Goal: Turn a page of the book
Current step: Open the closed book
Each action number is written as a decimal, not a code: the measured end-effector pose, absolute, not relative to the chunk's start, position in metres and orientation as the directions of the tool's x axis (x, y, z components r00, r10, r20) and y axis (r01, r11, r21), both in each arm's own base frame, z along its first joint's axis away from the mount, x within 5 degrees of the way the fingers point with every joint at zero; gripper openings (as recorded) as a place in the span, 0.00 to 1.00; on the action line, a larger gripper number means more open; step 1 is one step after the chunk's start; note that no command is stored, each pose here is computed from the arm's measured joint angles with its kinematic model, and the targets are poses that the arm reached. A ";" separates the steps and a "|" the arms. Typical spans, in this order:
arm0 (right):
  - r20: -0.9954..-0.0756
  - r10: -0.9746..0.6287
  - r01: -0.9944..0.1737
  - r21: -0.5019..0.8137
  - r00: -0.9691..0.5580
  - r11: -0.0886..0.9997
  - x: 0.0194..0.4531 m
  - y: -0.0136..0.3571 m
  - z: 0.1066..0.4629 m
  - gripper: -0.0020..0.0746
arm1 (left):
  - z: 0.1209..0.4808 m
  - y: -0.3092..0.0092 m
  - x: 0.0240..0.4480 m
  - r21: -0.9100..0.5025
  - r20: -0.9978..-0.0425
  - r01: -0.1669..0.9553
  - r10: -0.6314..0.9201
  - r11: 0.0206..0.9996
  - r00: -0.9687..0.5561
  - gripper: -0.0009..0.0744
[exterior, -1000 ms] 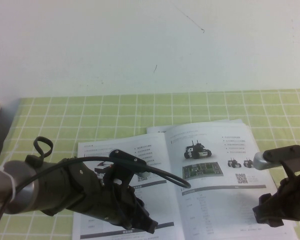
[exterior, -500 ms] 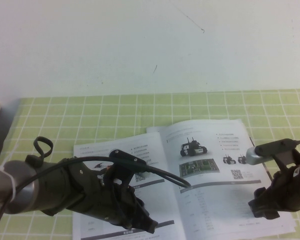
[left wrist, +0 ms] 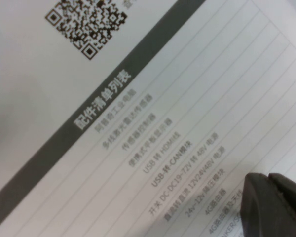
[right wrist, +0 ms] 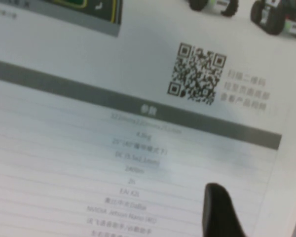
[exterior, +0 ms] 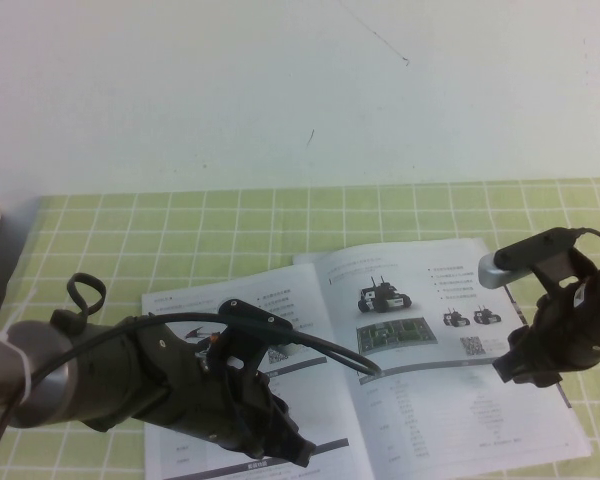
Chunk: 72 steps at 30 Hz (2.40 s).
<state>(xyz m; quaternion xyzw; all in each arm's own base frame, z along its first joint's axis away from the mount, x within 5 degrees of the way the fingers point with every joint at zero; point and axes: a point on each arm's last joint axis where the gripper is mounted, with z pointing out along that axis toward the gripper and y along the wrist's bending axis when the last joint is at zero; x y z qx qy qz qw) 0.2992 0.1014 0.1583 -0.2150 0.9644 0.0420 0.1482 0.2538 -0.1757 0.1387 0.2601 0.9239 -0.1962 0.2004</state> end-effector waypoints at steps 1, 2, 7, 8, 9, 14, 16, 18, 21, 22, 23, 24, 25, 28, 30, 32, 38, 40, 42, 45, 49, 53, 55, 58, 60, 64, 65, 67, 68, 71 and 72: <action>-0.314 -0.404 -0.429 0.011 -0.859 0.903 0.300 0.101 0.159 0.48 | 0.139 -0.176 0.254 -0.258 -0.473 0.560 0.403 0.787 -0.784 0.01; -0.327 -0.403 -0.428 0.008 -0.855 0.904 0.301 0.102 0.159 0.50 | 0.139 -0.176 0.254 -0.258 -0.473 0.560 0.403 0.787 -0.784 0.01; -0.373 -0.411 -0.435 -0.020 -0.832 0.900 0.309 0.103 0.155 0.65 | 0.139 -0.176 0.254 -0.260 -0.471 0.562 0.405 0.785 -0.784 0.01; -0.379 -0.411 -0.436 -0.023 -0.829 0.900 0.311 0.103 0.153 0.66 | 0.139 -0.176 0.254 -0.260 -0.471 0.562 0.405 0.785 -0.784 0.01; -0.385 -0.410 -0.435 -0.024 -0.827 0.900 0.312 0.103 0.152 0.67 | 0.139 -0.176 0.254 -0.260 -0.471 0.562 0.405 0.785 -0.784 0.01; -0.393 -0.400 -0.426 -0.025 -0.828 0.905 0.316 0.104 0.142 0.68 | 0.139 -0.176 0.254 -0.260 -0.471 0.562 0.405 0.785 -0.784 0.01; -0.387 -0.401 -0.425 -0.024 -0.831 0.905 0.317 0.105 0.136 0.69 | 0.139 -0.176 0.254 -0.260 -0.471 0.562 0.405 0.785 -0.784 0.01; -0.378 -0.397 -0.421 -0.020 -0.837 0.907 0.318 0.105 0.132 0.69 | 0.139 -0.176 0.254 -0.258 -0.471 0.564 0.407 0.784 -0.782 0.01; -0.381 -0.394 -0.419 -0.020 -0.836 0.908 0.320 0.105 0.132 0.69 | 0.139 -0.176 0.254 -0.258 -0.472 0.565 0.408 0.784 -0.782 0.01; -0.382 -0.392 -0.417 -0.019 -0.837 0.909 0.321 0.106 0.131 0.69 | 0.139 -0.176 0.254 -0.258 -0.472 0.565 0.408 0.784 -0.782 0.01; -0.381 -0.388 -0.414 -0.015 -0.839 0.910 0.322 0.106 0.131 0.69 | 0.139 -0.176 0.254 -0.258 -0.472 0.565 0.408 0.784 -0.782 0.01; -0.382 -0.383 -0.410 -0.011 -0.841 0.912 0.323 0.107 0.131 0.69 | 0.139 -0.176 0.254 -0.258 -0.472 0.565 0.408 0.784 -0.782 0.01; -0.385 -0.370 -0.400 -0.003 -0.845 0.917 0.325 0.107 0.132 0.69 | 0.139 -0.176 0.254 -0.258 -0.472 0.565 0.408 0.784 -0.782 0.01; -0.382 -0.337 -0.373 0.023 -0.861 0.927 0.326 0.108 0.130 0.68 | 0.139 -0.176 0.254 -0.258 -0.472 0.565 0.408 0.784 -0.782 0.01; -0.378 -0.319 -0.359 0.037 -0.869 0.933 0.327 0.108 0.129 0.67 | 0.139 -0.176 0.254 -0.258 -0.472 0.565 0.408 0.784 -0.782 0.01; -0.372 -0.306 -0.347 0.047 -0.876 0.937 0.327 0.108 0.128 0.62 | 0.139 -0.176 0.254 -0.258 -0.472 0.565 0.408 0.784 -0.782 0.01; -0.371 -0.280 -0.326 0.065 -0.885 0.943 0.330 0.108 0.126 0.41 | 0.139 -0.176 0.254 -0.258 -0.472 0.565 0.408 0.784 -0.782 0.01; -0.374 -0.274 -0.321 0.068 -0.886 0.945 0.331 0.109 0.126 0.35 | 0.139 -0.176 0.254 -0.258 -0.472 0.565 0.408 0.784 -0.782 0.01; -0.375 -0.262 -0.311 0.075 -0.889 0.947 0.331 0.108 0.126 0.29 | 0.139 -0.176 0.254 -0.258 -0.472 0.565 0.408 0.784 -0.782 0.01; -0.375 -0.244 -0.298 0.090 -0.894 0.950 0.332 0.109 0.126 0.20 | 0.139 -0.176 0.254 -0.258 -0.472 0.565 0.408 0.784 -0.782 0.01; -0.375 -0.237 -0.292 0.097 -0.896 0.952 0.332 0.110 0.126 0.13 | 0.139 -0.176 0.254 -0.258 -0.472 0.565 0.408 0.784 -0.782 0.01; -0.387 -0.252 -0.309 0.091 -0.887 0.947 0.332 0.110 0.131 0.11 | 0.139 -0.176 0.254 -0.258 -0.472 0.565 0.408 0.784 -0.782 0.01; -0.382 -0.257 -0.314 0.094 -0.887 0.945 0.328 0.110 0.134 0.10 | 0.139 -0.176 0.254 -0.258 -0.472 0.565 0.408 0.784 -0.782 0.01; -0.375 -0.264 -0.322 0.099 -0.888 0.942 0.323 0.110 0.142 0.09 | 0.139 -0.176 0.254 -0.258 -0.472 0.565 0.408 0.784 -0.782 0.01; -0.383 -0.266 -0.326 0.101 -0.885 0.940 0.321 0.110 0.148 0.09 | 0.139 -0.176 0.254 -0.258 -0.472 0.565 0.408 0.784 -0.782 0.01; -0.416 -0.277 -0.344 0.095 -0.866 0.934 0.320 0.109 0.161 0.08 | 0.139 -0.176 0.254 -0.258 -0.472 0.565 0.408 0.784 -0.782 0.01; -0.424 -0.276 -0.346 0.095 -0.862 0.934 0.319 0.109 0.164 0.08 | 0.139 -0.176 0.254 -0.258 -0.472 0.565 0.408 0.784 -0.782 0.01; -0.435 -0.277 -0.349 0.094 -0.857 0.932 0.319 0.109 0.169 0.08 | 0.139 -0.176 0.254 -0.258 -0.472 0.565 0.408 0.784 -0.782 0.01; -0.437 -0.278 -0.351 0.094 -0.855 0.932 0.318 0.109 0.169 0.08 | 0.139 -0.176 0.254 -0.258 -0.472 0.565 0.408 0.784 -0.782 0.01; -0.439 -0.291 -0.364 0.091 -0.850 0.927 0.318 0.109 0.170 0.08 | 0.139 -0.176 0.254 -0.258 -0.472 0.565 0.408 0.784 -0.782 0.01; -0.439 -0.293 -0.366 0.090 -0.849 0.926 0.318 0.110 0.170 0.08 | 0.139 -0.176 0.254 -0.258 -0.472 0.565 0.408 0.784 -0.782 0.01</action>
